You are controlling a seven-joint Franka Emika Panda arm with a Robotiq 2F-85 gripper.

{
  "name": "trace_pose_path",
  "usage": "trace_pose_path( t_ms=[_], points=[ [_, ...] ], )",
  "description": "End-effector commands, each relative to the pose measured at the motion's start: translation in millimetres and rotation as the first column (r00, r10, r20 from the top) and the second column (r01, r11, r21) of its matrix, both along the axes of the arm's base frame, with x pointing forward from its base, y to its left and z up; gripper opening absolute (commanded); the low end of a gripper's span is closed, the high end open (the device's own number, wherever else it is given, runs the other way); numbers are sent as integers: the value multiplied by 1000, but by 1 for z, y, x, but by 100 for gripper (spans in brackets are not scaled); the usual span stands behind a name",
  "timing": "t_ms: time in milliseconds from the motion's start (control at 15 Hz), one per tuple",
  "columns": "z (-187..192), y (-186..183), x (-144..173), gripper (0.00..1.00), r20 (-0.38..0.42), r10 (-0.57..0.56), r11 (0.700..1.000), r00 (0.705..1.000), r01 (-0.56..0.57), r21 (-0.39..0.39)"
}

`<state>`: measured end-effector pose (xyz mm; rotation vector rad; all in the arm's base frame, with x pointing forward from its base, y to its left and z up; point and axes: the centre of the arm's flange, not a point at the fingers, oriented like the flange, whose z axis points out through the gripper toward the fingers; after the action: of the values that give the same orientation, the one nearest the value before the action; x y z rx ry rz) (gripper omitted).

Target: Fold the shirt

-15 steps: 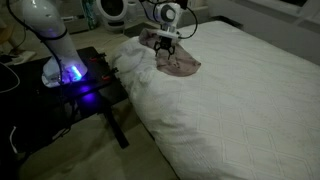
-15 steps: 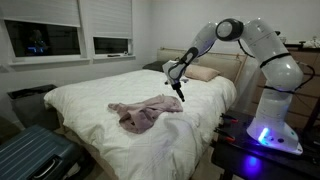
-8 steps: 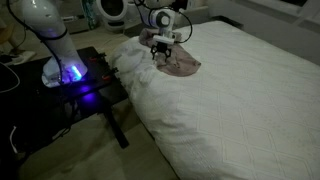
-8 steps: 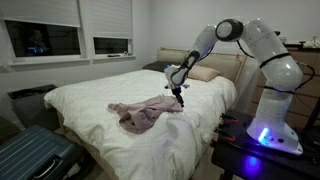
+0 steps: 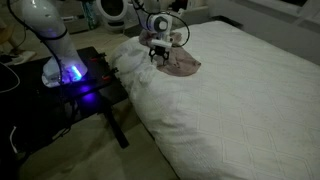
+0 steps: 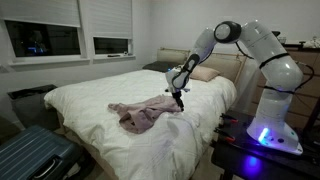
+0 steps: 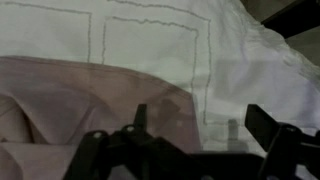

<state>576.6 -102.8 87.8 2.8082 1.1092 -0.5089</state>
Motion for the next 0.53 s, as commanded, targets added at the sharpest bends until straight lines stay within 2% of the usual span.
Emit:
trace_pose_path(
  t_ms=[0,267,333,400,467],
  points=[
    [-10,-1,3,100,51,10,1000,999,-11,24],
    [-21,1,6,100,96,10,999,995,-13,33],
    [-22,1,7,94,107,9,999,994,-13,36],
    [-24,2,7,74,116,7,999,993,-12,40],
    [-24,2,8,70,127,4,999,992,-9,43]
  ],
)
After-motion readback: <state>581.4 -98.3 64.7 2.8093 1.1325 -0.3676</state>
